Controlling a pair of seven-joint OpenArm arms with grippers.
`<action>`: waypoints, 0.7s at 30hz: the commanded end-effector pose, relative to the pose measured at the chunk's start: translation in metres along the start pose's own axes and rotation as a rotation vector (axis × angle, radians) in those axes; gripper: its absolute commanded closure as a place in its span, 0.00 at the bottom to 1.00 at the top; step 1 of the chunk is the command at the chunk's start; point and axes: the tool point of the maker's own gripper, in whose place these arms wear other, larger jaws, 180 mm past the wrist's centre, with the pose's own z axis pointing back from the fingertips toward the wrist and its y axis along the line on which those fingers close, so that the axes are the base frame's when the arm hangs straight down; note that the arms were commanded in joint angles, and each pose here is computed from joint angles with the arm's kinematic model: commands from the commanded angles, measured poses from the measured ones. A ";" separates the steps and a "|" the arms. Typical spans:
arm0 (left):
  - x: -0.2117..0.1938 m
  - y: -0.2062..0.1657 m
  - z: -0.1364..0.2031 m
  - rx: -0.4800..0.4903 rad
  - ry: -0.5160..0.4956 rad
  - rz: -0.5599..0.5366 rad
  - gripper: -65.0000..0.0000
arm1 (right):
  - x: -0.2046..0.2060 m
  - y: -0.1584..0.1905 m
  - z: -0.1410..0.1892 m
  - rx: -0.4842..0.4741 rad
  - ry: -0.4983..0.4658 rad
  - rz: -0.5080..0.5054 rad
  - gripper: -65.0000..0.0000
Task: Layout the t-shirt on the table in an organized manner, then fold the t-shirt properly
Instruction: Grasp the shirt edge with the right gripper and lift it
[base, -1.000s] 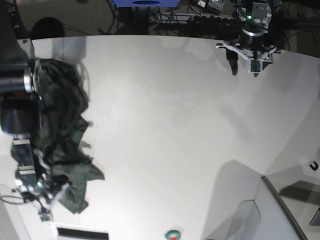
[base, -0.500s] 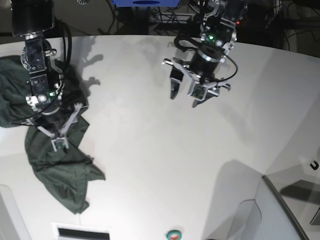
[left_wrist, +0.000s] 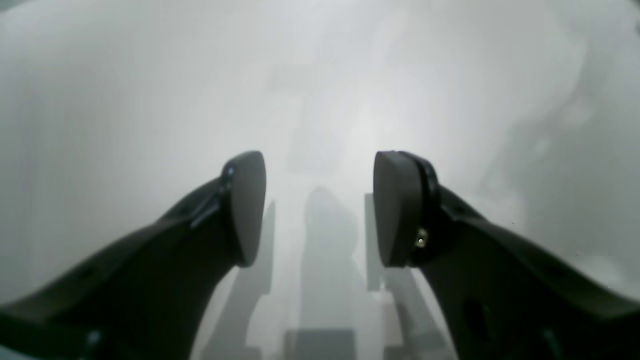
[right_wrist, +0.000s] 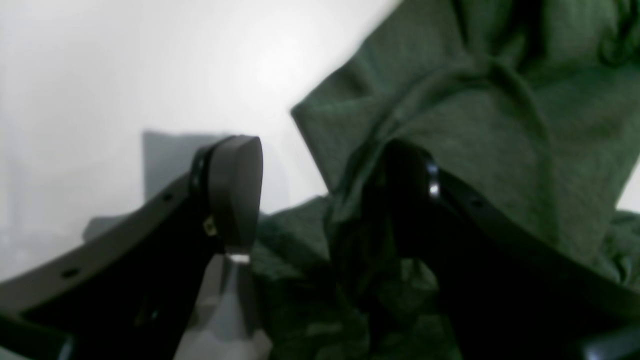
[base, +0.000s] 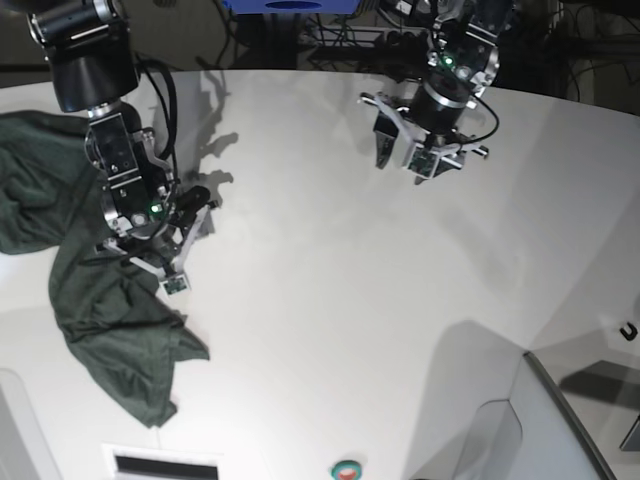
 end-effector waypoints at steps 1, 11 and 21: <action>0.007 -0.002 0.001 -0.004 -0.032 0.000 0.51 | 0.006 -0.003 0.002 -0.001 -0.017 0.005 0.64; 0.008 0.003 0.001 0.001 -0.033 -0.010 0.51 | 0.001 0.060 0.044 0.163 -0.078 0.086 0.99; 0.007 0.001 0.002 -0.002 -0.033 -0.008 0.51 | 0.036 0.010 0.062 0.041 -0.166 -0.041 0.64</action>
